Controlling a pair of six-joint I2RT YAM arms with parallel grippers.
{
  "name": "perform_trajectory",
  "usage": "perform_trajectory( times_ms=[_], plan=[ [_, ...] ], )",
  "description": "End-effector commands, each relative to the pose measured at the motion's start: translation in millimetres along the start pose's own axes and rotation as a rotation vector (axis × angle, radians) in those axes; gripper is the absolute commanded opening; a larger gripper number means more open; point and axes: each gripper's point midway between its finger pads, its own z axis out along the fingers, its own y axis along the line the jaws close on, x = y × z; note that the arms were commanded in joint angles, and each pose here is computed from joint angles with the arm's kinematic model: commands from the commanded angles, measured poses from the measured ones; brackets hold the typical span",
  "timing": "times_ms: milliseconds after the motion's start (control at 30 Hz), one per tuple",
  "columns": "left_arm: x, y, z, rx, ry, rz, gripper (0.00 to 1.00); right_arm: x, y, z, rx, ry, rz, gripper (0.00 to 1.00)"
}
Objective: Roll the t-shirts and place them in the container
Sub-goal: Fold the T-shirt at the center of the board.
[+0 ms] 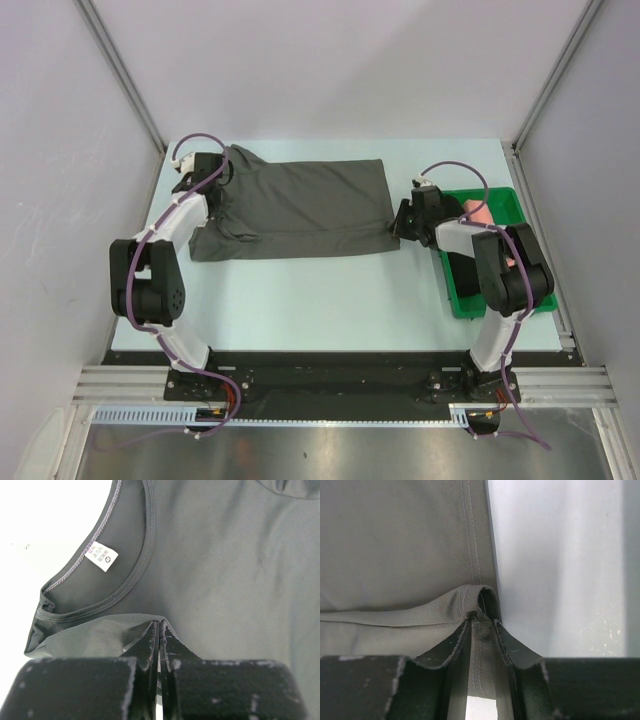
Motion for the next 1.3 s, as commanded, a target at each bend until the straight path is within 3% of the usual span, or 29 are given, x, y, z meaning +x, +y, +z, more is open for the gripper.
perform_trajectory(
  times_ms=[0,100,233,433,1267],
  plan=[
    [-21,-10,-7,0.030,-0.051,-0.011,0.00,-10,5,4,-0.008,-0.043,-0.019,0.25],
    [-22,-10,-7,0.032,-0.051,-0.014,0.00,-11,5,5,-0.007,-0.045,-0.021,0.22],
    [-22,-10,-8,0.035,-0.052,-0.013,0.00,-17,7,1,-0.004,-0.057,-0.024,0.09],
    [-26,-9,-12,0.031,-0.063,-0.013,0.00,-34,12,-18,0.006,-0.099,-0.039,0.00],
    [-45,-8,-8,-0.001,-0.108,0.017,0.01,-49,-2,-20,0.037,-0.143,-0.025,0.00]
  ],
)
